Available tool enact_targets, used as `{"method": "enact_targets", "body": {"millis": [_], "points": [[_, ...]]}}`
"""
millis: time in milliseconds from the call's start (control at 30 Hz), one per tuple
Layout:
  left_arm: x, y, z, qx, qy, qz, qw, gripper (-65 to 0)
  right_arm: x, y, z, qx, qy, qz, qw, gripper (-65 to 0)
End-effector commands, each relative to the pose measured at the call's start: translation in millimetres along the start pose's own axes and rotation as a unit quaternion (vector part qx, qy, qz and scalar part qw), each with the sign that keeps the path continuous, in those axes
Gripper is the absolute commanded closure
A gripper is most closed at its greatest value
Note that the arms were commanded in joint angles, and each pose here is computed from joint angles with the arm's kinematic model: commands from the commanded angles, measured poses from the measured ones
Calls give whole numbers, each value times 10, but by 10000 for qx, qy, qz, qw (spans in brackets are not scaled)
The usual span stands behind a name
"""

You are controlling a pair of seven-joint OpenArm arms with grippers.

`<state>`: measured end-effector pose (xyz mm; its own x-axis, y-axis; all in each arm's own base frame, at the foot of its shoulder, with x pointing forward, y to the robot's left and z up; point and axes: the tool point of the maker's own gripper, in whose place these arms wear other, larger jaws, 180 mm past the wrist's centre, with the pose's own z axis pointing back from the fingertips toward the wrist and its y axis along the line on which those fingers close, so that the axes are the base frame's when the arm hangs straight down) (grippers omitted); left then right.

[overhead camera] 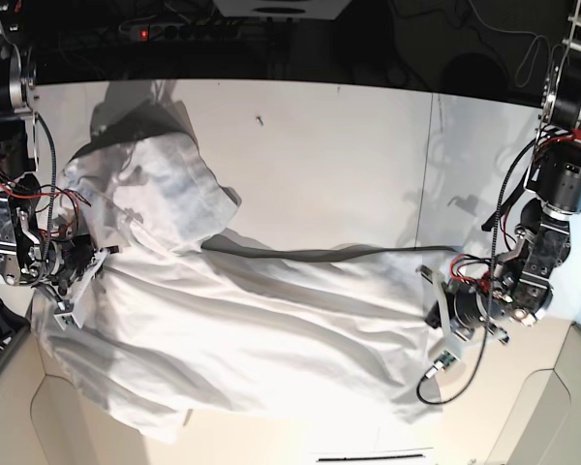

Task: Layout the t-shirt on the table in an organized manner, then fold the t-shirt properly
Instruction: 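Pull the held shirt edge with the left gripper to stretch the shirt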

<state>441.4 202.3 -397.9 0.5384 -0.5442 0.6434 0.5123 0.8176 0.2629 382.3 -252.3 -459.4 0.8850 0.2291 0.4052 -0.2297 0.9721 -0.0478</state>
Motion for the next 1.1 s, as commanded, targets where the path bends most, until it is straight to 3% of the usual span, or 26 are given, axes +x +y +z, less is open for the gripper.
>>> {"method": "enact_targets", "body": {"millis": [0, 133, 367, 800, 1067], "points": [[180, 209, 110, 247, -142, -133, 9995, 0, 58, -107, 52, -143, -3, 24, 9999, -36], [155, 207, 283, 274, 171, -335, 9989, 0, 58, -107, 52, -143, -3, 24, 9999, -36], [-146, -75, 508, -156, 930, -232, 9953, 0, 58, -109, 53, -143, -6, 23, 9999, -36], [-432, -482, 712, -506, 1486, -545, 9861, 0, 61, -109, 53, -144, -9, 23, 9999, -36], [-687, -428, 839, -465, 1789, -671, 9805, 0, 66, -108, 53, -141, -23, 23, 9999, -36]]}}
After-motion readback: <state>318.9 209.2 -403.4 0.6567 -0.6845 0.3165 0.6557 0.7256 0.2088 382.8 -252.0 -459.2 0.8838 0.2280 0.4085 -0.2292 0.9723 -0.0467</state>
